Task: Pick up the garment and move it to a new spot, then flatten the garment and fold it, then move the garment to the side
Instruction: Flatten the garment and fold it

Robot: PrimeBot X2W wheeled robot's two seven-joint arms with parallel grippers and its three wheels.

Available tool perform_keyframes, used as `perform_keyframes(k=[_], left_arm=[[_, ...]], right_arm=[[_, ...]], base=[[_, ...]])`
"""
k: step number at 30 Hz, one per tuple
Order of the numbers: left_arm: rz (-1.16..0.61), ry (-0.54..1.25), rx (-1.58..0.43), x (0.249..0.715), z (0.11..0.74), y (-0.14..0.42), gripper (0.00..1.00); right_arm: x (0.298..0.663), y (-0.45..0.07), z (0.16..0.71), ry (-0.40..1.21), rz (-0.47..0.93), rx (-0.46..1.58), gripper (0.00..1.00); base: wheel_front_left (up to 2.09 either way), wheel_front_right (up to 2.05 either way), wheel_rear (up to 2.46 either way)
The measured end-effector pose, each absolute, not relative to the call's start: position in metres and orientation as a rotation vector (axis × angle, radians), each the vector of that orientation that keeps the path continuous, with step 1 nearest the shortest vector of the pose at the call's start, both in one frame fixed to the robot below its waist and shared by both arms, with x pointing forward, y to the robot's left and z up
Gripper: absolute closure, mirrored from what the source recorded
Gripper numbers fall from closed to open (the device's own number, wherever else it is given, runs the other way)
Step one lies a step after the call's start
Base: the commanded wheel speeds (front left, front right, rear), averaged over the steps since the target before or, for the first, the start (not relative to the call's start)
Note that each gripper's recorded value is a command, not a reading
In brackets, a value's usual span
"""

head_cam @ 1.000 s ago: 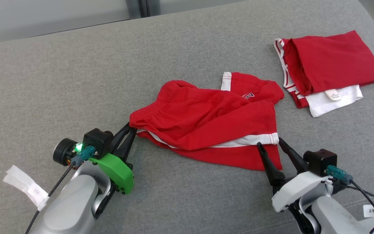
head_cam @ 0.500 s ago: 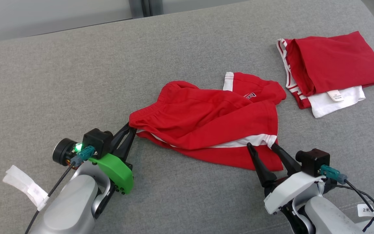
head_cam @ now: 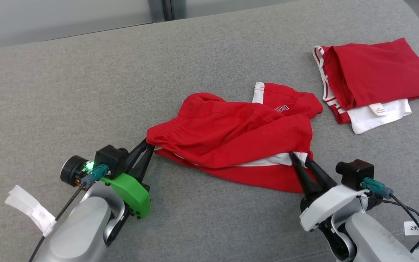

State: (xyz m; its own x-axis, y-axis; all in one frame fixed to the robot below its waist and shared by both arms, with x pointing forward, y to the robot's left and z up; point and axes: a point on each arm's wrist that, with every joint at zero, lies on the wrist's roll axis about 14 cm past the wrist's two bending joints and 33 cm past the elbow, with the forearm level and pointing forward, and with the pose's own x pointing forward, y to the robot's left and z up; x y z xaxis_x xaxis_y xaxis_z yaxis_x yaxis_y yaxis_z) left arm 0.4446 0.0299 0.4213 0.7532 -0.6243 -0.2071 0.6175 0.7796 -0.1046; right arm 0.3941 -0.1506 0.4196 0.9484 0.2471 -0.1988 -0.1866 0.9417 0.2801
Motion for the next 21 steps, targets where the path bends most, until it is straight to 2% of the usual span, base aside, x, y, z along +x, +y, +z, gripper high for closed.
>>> perform_keyframes(k=[10,16,21], left_arm=[[-0.658,0.175,-0.061,0.447,0.449,0.037,1.0],[-0.67,0.071,-0.064,0.466,0.508,0.041,1.0],[-0.681,-0.039,-0.048,0.481,0.578,0.046,1.0]], right_arm=[[0.404,-0.161,0.476,0.063,0.247,0.258,1.0],[0.418,-0.168,0.537,-0.093,0.309,0.183,1.0],[0.435,-0.164,0.61,-0.247,0.369,0.142,1.0]], base=[[0.0,0.0,0.0],[0.0,0.0,0.0],[0.0,0.0,0.0]])
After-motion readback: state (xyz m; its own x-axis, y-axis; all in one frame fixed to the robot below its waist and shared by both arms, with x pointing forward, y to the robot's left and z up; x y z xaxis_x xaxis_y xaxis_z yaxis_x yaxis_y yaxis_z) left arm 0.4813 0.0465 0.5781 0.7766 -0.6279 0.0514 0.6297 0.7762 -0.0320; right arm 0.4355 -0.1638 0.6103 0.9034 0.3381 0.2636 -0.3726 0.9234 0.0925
